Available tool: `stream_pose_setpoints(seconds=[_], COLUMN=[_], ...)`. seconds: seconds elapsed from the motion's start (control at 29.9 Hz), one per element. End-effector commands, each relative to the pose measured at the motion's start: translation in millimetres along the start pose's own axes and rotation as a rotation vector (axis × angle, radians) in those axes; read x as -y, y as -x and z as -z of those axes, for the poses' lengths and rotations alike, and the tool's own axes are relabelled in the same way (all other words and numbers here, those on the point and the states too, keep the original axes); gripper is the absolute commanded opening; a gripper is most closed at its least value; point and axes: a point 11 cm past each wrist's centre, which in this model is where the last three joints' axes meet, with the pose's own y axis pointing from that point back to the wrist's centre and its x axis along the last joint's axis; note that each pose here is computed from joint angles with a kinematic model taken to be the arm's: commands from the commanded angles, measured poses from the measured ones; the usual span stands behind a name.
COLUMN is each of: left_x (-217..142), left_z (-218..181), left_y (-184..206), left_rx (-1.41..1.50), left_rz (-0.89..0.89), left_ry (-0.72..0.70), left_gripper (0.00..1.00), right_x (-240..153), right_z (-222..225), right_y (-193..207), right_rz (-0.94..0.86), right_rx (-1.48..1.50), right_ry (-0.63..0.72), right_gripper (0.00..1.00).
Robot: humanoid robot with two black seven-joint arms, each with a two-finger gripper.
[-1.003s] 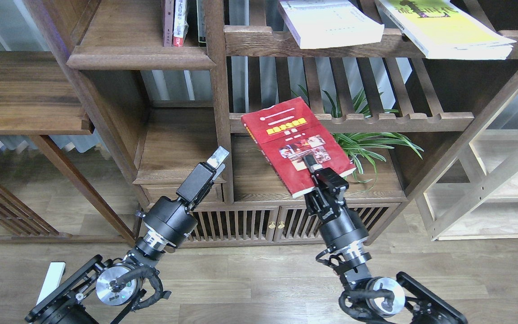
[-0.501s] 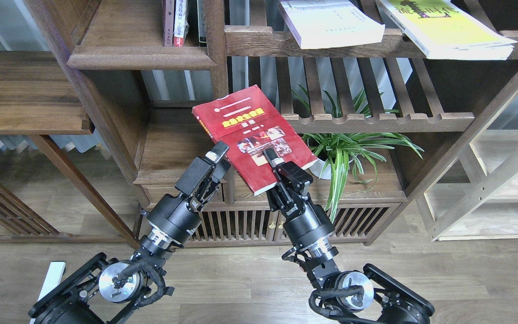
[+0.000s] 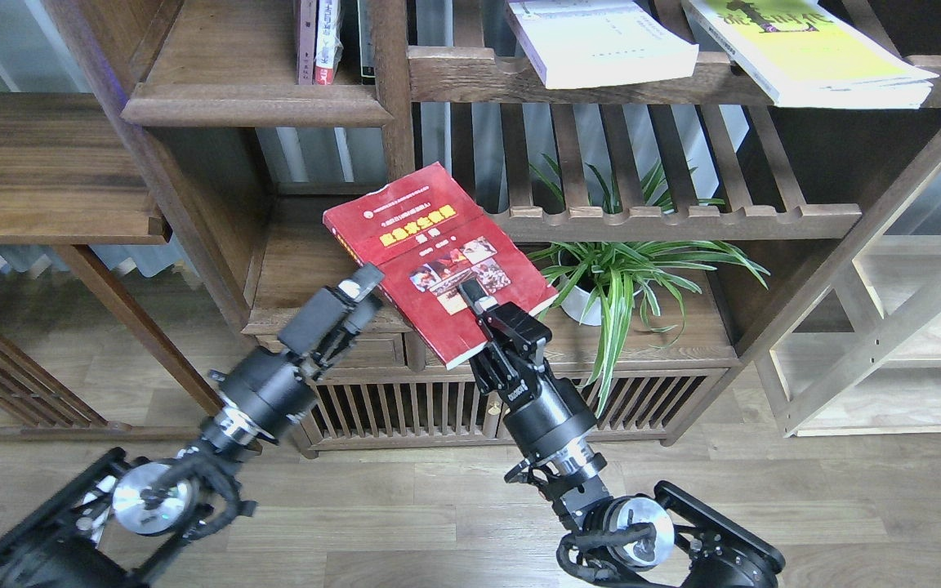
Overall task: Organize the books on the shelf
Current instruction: 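Bring the left gripper to the red book and grasp its edge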
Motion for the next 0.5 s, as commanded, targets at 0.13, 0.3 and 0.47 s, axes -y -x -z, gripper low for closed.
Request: stream_pose_setpoints(seconds=[0.13,0.3,0.47], left_x=[-13.4,-8.8,0.1], left_z=[-13.3,-10.4,-11.2], left_y=[3.2,6.0,10.2], left_rx=[-0.069,-0.077,-0.069], left_rz=[-0.004,0.01,0.027], left_ry=[-0.046,-0.068,-0.078], left_gripper=[0.98,0.98,0.97], right_x=[-0.3,1.4,2.8], right_z=[-6.1,-19.3,-29.9], right_y=[-2.9,-3.6,-3.7], right_rz=[-0.007,-0.005,0.001], right_rx=[-0.009,-0.013,-0.008], right_ry=[0.026,0.068,0.088], right_gripper=[0.04,0.04,0.04])
